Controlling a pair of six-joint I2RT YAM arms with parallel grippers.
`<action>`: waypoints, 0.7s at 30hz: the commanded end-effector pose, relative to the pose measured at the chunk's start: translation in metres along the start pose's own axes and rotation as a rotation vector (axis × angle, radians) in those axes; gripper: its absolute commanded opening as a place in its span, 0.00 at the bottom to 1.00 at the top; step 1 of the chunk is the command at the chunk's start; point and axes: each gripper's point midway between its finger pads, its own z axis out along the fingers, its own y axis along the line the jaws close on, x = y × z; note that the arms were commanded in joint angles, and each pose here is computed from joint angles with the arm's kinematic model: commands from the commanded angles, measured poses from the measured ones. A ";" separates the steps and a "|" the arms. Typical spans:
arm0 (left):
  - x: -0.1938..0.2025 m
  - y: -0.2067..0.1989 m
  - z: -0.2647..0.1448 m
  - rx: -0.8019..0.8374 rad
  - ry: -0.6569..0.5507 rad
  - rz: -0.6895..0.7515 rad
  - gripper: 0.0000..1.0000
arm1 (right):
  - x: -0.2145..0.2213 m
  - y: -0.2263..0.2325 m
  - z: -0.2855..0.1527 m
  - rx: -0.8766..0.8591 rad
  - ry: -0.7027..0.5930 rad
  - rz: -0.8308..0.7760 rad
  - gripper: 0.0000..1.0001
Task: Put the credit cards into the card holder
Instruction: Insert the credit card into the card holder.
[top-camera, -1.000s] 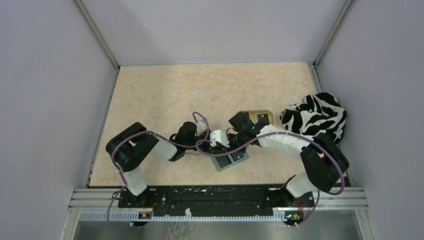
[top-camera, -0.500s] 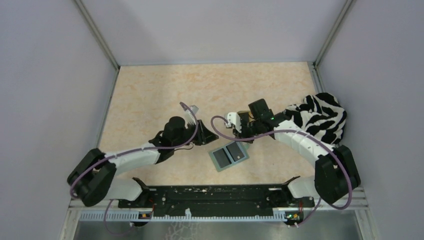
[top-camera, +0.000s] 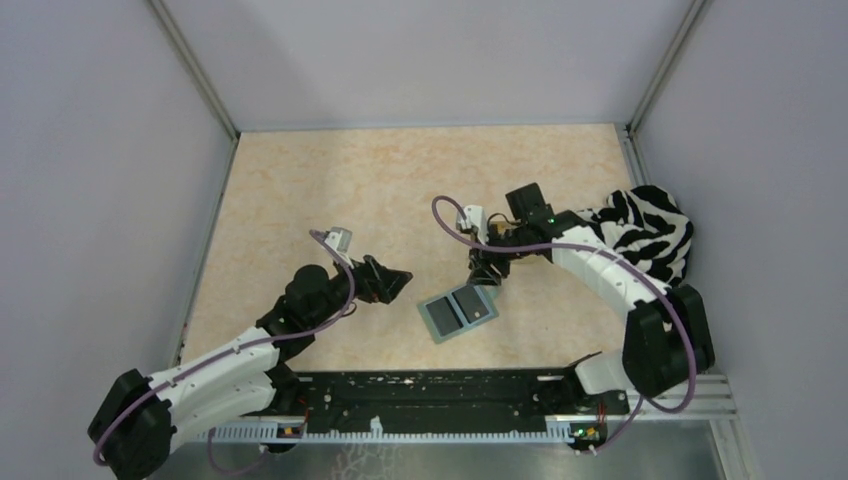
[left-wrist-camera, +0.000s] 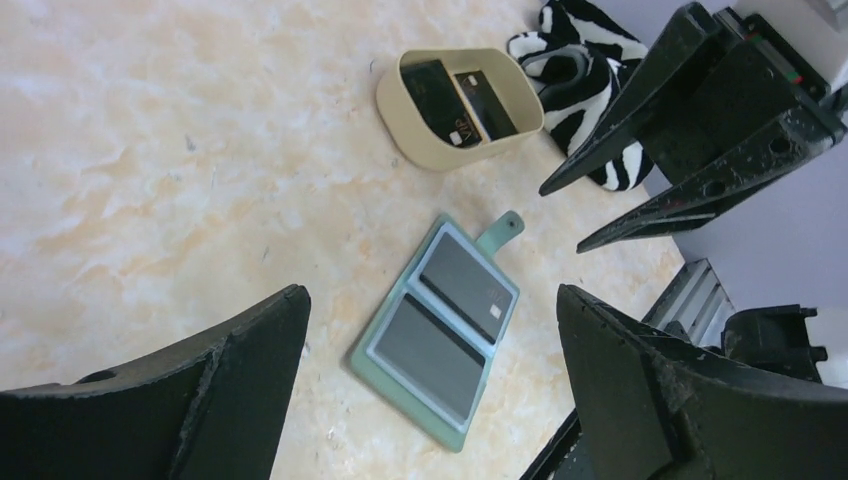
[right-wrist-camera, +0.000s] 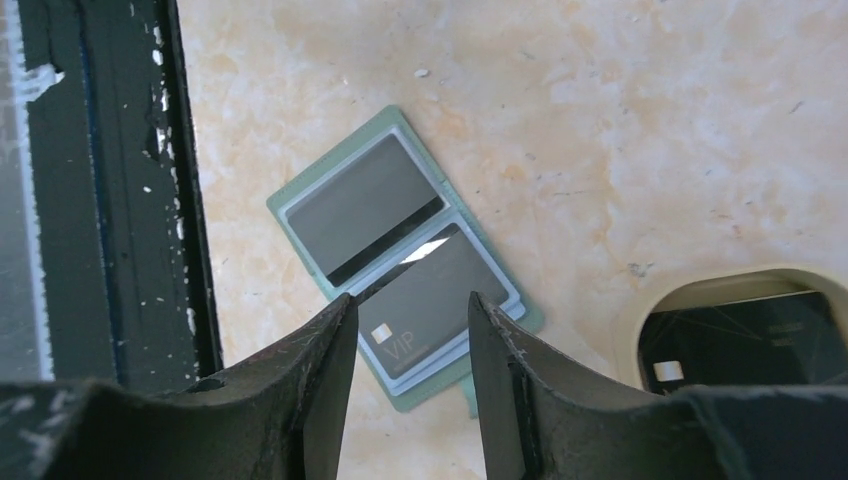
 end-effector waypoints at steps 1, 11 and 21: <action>0.009 -0.003 -0.007 0.058 -0.019 -0.064 0.99 | 0.004 0.001 0.005 -0.070 0.046 0.103 0.45; 0.048 0.003 -0.018 0.107 0.058 -0.204 0.89 | 0.050 -0.017 0.023 -0.036 0.228 0.279 0.45; 0.074 -0.002 -0.007 0.125 0.198 -0.257 0.76 | 0.071 -0.021 0.034 -0.034 0.301 0.401 0.42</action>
